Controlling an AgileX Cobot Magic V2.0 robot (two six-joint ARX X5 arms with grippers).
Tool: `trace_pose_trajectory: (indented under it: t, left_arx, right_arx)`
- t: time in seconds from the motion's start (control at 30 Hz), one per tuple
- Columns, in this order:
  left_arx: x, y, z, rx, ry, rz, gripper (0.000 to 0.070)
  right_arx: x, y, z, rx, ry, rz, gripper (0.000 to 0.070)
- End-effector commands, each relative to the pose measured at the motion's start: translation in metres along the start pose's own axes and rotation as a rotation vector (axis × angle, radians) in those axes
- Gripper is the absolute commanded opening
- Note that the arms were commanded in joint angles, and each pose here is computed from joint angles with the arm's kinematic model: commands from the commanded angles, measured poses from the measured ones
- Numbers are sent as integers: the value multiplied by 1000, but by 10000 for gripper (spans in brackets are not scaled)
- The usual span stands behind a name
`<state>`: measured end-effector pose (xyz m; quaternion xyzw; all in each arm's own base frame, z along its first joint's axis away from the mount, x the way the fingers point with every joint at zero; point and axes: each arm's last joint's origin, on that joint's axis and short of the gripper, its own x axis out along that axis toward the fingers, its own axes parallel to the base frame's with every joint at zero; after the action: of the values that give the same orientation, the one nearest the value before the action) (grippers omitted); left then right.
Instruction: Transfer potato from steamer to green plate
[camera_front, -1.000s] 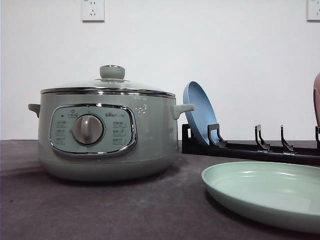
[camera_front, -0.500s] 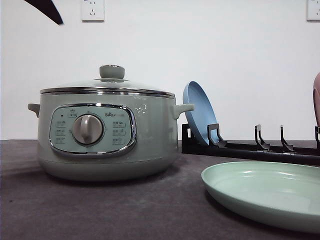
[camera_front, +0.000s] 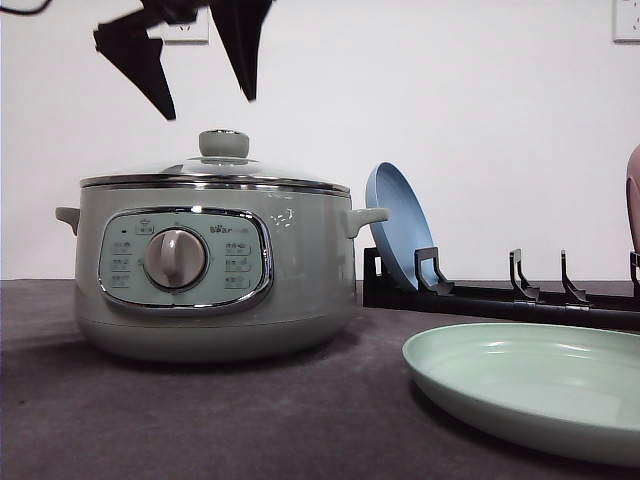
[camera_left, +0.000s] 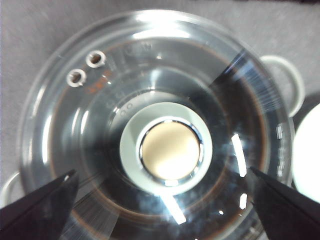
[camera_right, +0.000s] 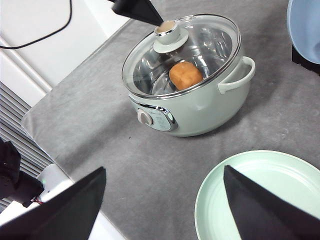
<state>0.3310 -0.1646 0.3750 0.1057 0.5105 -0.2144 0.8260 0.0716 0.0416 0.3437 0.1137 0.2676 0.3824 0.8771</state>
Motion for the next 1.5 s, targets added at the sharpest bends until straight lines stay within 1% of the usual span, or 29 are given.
trace_pose_trajectory:
  t: [0.0, 0.23, 0.27, 0.33, 0.7, 0.8, 1.03, 1.07, 1.13, 1.17, 1.33, 1.47]
  left_arx:
    - [7, -4, 7, 4, -9, -3, 700]
    - [15, -10, 12, 27, -34, -10, 700]
    - [15, -10, 12, 33, -34, -10, 691]
    - [16, -10, 12, 44, -29, -10, 672]
    - [29, -11, 14, 45, 5, -11, 667]
    - [30, -12, 13, 48, 13, -13, 625]
    - [32, -12, 13, 45, 15, -13, 622]
    - [32, -12, 13, 44, 16, -13, 606]
    - [32, -12, 13, 44, 19, -13, 534]
    - [32, -12, 13, 44, 21, -13, 508]
    - [35, -12, 13, 41, 34, -12, 493]
    - [39, -11, 13, 39, 47, -12, 408]
  right_arx:
    - [-2, 2, 4, -2, -11, 8, 467]
    - [-2, 2, 4, -2, -11, 8, 467]
    - [-2, 2, 4, -2, -11, 8, 467]
    - [-2, 2, 4, -2, -11, 8, 467]
    - [-2, 2, 4, -3, -11, 8, 467]
    - [-2, 2, 4, -3, -11, 8, 467]
    - [-2, 2, 4, -3, -11, 8, 467]
    - [-2, 2, 4, -3, -11, 8, 467]
    - [-2, 2, 4, -3, -11, 8, 467]
    - [-2, 2, 4, -3, -11, 8, 467]
    - [-2, 2, 4, -2, -11, 8, 467]
    - [-2, 2, 4, -2, -11, 8, 467]
